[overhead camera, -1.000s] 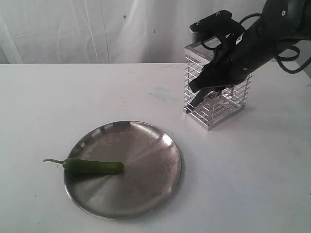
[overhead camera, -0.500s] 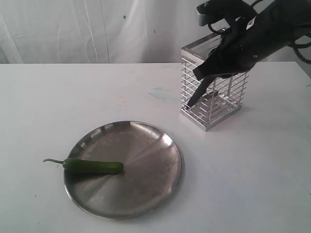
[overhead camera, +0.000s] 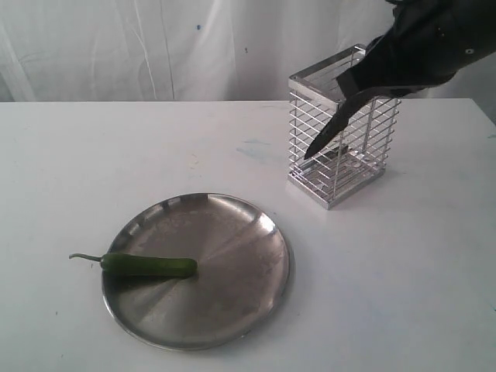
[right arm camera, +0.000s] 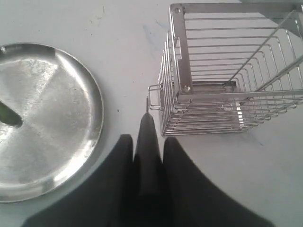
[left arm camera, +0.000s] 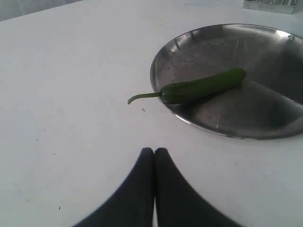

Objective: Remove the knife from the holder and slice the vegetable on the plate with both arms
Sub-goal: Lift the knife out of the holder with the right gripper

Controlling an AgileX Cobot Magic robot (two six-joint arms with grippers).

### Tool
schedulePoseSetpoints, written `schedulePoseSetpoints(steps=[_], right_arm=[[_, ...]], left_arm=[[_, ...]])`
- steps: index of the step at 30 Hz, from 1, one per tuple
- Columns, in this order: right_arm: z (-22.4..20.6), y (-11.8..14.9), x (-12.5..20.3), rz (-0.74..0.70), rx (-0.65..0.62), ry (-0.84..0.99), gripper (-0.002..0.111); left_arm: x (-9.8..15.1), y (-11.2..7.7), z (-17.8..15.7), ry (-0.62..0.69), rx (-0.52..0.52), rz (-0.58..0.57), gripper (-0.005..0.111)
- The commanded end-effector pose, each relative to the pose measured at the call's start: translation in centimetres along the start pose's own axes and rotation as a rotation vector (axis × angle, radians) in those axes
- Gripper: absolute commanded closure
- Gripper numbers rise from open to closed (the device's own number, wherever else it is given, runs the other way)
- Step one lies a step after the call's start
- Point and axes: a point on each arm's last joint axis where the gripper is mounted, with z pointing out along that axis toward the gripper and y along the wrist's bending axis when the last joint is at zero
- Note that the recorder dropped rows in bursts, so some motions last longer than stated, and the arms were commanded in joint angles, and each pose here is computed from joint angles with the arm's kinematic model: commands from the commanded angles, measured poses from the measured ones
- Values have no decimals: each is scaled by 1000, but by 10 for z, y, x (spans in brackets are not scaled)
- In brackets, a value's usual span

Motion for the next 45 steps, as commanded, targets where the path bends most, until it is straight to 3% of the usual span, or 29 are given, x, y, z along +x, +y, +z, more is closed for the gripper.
schedulePoseSetpoints(steps=[1,7,12,16,19,22,34,40,43,45], right_arm=[[-29,8,1,28,-30,-36,108],[-52,25,6,93,-158,-78,108],[-46,31,16,146,-212,-103,108],[-23,38,35,345,-290,-257,108],[-9,40,55,580,-343,-413,108],[2,45,71,678,-420,-444,108],[29,59,127,709,-441,-283,108],[26,65,126,506,-487,-323,108],[26,64,126,454,-459,-334,108],[27,64,129,342,-429,-311,108]], left_arm=[[0,0,0,-6,-2,-12,107],[0,0,0,-6,-2,-12,107],[0,0,0,-6,-2,-12,107],[0,0,0,-6,-2,-12,107],[0,0,0,-6,-2,-12,107],[0,0,0,-6,-2,-12,107],[0,0,0,-6,-2,-12,107],[0,0,0,-6,-2,-12,107],[0,0,0,-6,-2,-12,107],[0,0,0,-6,-2,-12,107]])
